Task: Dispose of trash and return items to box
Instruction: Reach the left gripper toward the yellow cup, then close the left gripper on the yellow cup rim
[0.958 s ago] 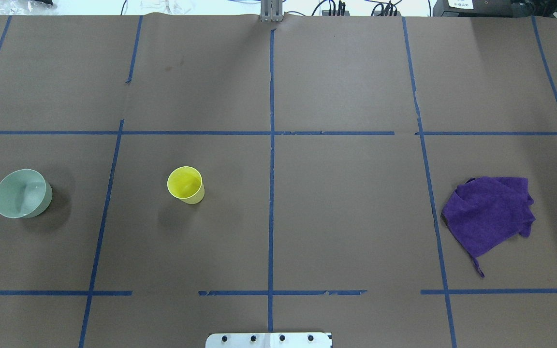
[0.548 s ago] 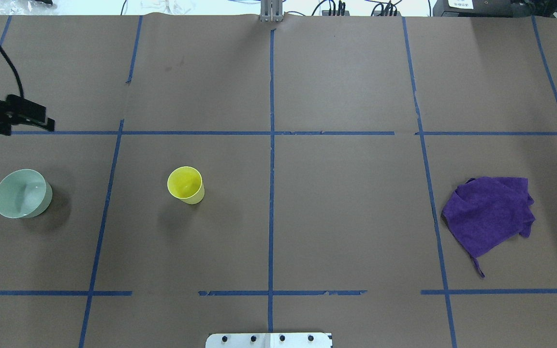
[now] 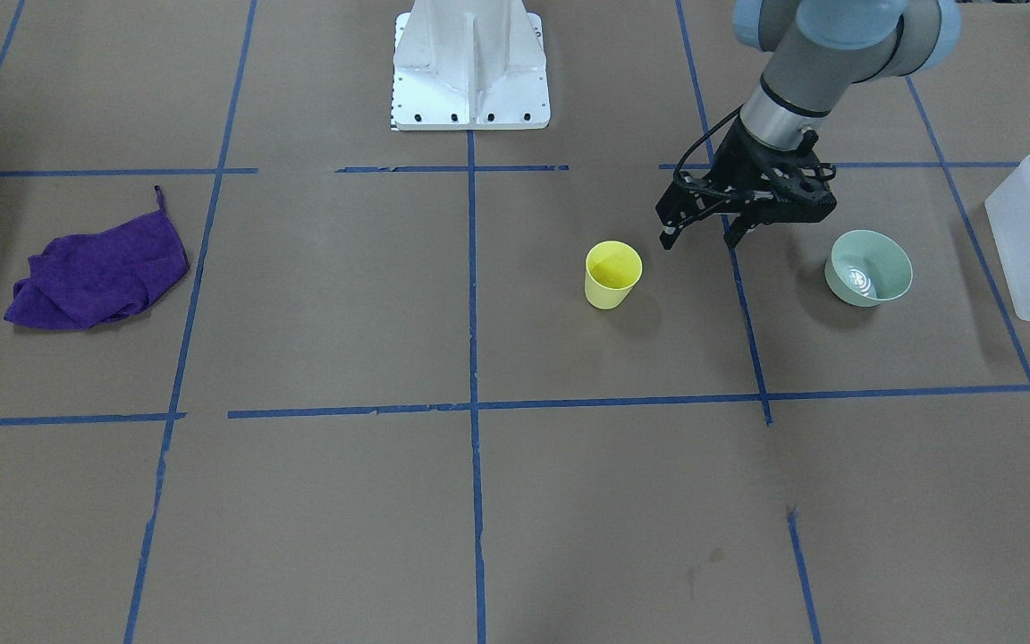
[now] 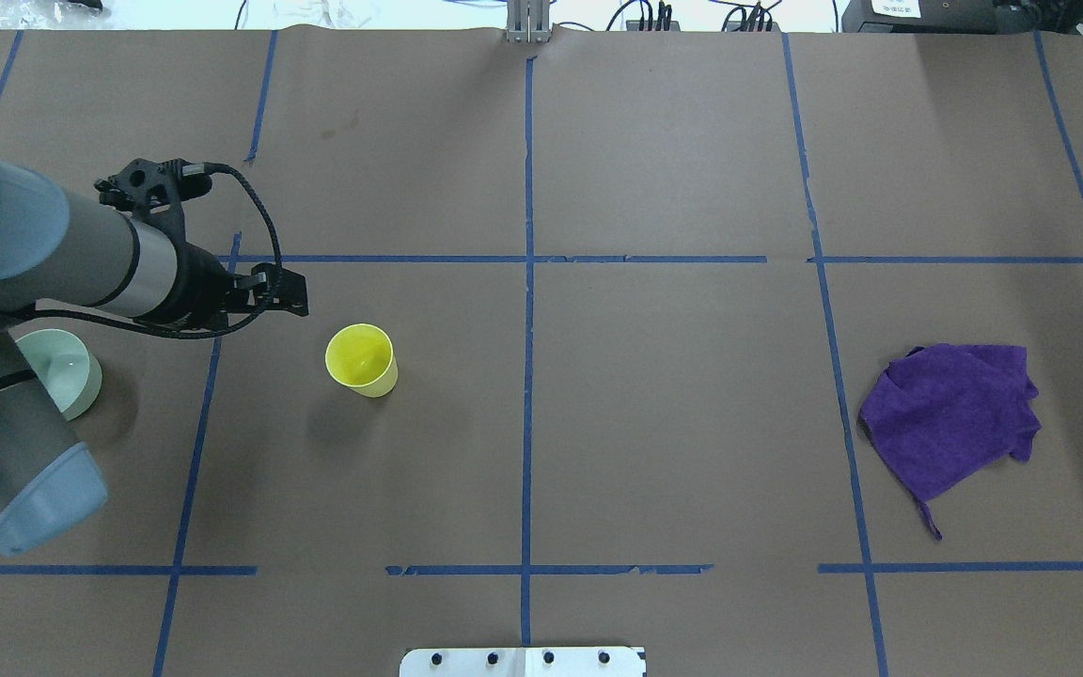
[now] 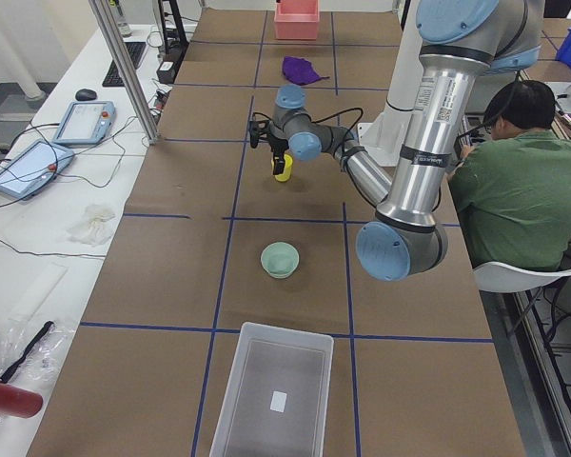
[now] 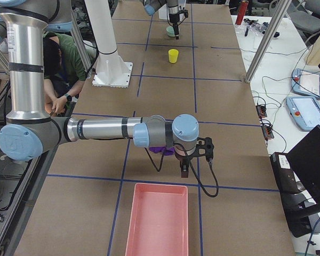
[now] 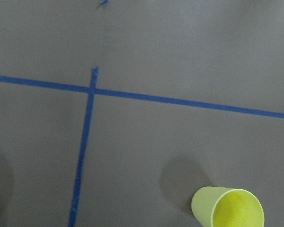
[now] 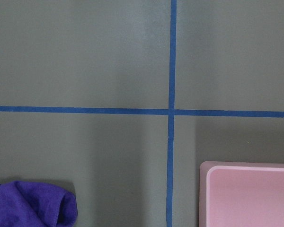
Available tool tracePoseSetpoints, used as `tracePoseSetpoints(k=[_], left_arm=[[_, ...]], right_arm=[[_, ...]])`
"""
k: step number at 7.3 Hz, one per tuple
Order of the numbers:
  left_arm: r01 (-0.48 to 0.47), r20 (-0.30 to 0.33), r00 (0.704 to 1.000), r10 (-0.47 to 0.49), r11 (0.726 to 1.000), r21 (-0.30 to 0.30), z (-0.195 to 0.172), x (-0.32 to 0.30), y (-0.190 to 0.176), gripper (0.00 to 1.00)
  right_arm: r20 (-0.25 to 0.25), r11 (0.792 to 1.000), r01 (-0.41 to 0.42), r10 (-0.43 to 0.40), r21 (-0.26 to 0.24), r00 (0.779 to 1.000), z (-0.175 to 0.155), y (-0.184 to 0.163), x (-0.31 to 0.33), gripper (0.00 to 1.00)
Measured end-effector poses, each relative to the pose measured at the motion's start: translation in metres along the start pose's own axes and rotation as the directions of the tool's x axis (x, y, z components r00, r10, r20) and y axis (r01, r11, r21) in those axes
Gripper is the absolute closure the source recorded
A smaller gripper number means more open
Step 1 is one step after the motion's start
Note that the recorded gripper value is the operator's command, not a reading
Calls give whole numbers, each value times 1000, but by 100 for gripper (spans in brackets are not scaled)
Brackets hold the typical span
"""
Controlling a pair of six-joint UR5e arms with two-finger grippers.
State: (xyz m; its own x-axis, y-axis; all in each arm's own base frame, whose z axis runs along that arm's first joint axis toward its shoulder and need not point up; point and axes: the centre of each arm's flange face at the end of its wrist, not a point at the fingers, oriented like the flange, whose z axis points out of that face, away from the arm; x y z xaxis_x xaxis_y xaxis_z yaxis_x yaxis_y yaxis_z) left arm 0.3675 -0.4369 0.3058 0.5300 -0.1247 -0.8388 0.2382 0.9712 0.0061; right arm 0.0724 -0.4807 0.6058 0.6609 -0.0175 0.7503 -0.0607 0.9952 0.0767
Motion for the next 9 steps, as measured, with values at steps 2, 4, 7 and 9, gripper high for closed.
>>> tracePoseSetpoints(k=[2, 4, 7, 9], left_arm=[[2, 35, 999, -2, 1000, -19, 33, 9, 3, 0], [-14, 55, 998, 17, 998, -54, 55, 13, 18, 0], [-34, 54, 998, 38, 996, -81, 66, 22, 33, 12], [-42, 67, 997, 49, 993, -107, 85, 30, 44, 89]], right_arm=[[9, 1000, 4, -4, 3, 1000, -1, -2, -3, 0], [11, 1000, 6, -6, 4, 1000, -2, -3, -4, 0], [17, 1000, 7, -7, 5, 1000, -3, -3, -5, 0], [27, 1000, 4, -4, 2, 1000, -2, -1, -5, 0]])
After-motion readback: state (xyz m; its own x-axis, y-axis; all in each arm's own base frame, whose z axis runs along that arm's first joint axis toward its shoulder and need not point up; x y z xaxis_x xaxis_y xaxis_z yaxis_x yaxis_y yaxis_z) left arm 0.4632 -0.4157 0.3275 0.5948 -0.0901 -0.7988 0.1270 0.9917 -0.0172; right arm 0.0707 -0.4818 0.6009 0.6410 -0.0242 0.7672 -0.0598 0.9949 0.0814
